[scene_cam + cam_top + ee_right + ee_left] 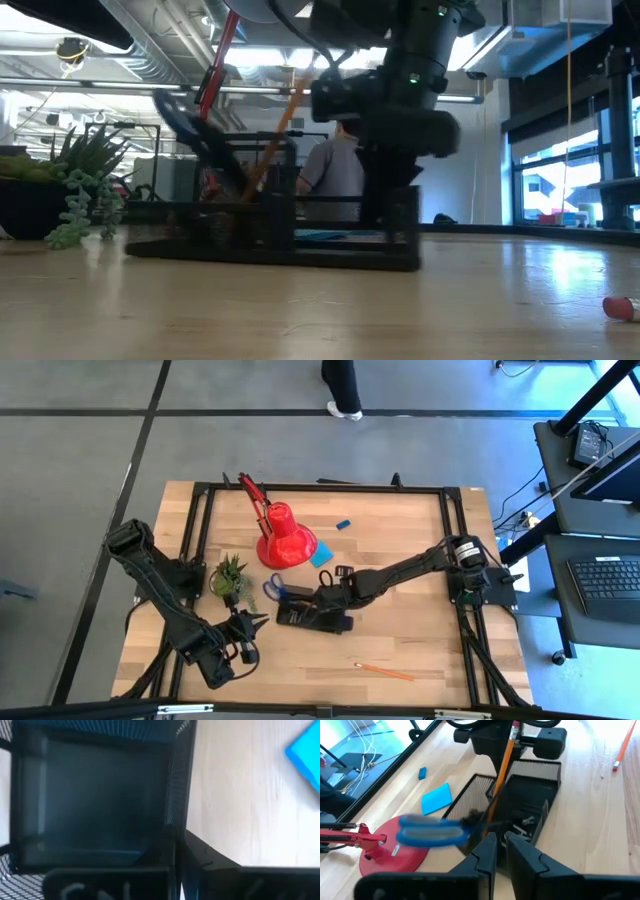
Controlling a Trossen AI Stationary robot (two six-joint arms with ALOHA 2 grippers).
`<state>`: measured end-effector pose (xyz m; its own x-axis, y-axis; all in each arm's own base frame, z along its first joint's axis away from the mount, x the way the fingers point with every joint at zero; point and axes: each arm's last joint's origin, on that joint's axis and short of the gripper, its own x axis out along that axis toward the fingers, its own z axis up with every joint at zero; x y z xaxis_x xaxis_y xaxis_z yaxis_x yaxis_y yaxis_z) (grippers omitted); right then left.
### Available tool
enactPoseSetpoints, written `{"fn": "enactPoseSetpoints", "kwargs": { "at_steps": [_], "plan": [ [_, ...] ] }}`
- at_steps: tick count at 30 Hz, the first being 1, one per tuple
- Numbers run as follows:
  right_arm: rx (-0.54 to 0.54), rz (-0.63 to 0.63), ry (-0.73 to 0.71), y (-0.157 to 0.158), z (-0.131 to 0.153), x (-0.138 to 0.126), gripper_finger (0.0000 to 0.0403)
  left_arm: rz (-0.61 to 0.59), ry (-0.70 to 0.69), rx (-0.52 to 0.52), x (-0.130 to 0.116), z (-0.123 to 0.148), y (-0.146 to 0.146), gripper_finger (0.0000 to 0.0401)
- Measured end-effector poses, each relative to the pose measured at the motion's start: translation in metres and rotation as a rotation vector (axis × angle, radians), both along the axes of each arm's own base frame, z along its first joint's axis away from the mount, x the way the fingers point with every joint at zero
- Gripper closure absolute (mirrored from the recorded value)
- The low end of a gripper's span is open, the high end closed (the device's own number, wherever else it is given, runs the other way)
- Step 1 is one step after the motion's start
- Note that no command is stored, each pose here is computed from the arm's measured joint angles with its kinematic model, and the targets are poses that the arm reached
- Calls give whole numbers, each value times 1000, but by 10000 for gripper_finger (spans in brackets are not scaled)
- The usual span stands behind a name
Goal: Pick and place office supplies into organizer
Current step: Adjust the desk organizer on the table
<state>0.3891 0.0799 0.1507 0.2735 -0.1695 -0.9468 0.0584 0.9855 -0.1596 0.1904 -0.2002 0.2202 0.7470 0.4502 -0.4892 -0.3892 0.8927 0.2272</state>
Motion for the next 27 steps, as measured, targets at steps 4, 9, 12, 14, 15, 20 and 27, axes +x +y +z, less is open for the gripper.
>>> {"fn": "enactPoseSetpoints", "kwargs": {
  "at_steps": [4,9,12,14,15,20,27],
  "plan": [
    [-18,13,94,-6,-1,-7,397,0,-1,-1,0,0,0,364],
    [-47,42,204,-9,-2,-17,397,2,-3,-4,0,0,0,365],
    [-58,89,218,-9,-2,-18,398,3,1,-12,0,0,0,367],
    [-63,107,221,-10,-3,-18,398,0,14,-23,0,-1,0,367],
    [-64,107,222,-10,-3,-18,398,-1,16,-26,0,-1,-1,367],
    [-66,94,219,-10,-4,-18,393,-2,22,-31,0,-1,-1,369],
    [-79,74,245,-7,-7,-20,335,-3,22,-32,0,-1,-1,370]
  ]
}}
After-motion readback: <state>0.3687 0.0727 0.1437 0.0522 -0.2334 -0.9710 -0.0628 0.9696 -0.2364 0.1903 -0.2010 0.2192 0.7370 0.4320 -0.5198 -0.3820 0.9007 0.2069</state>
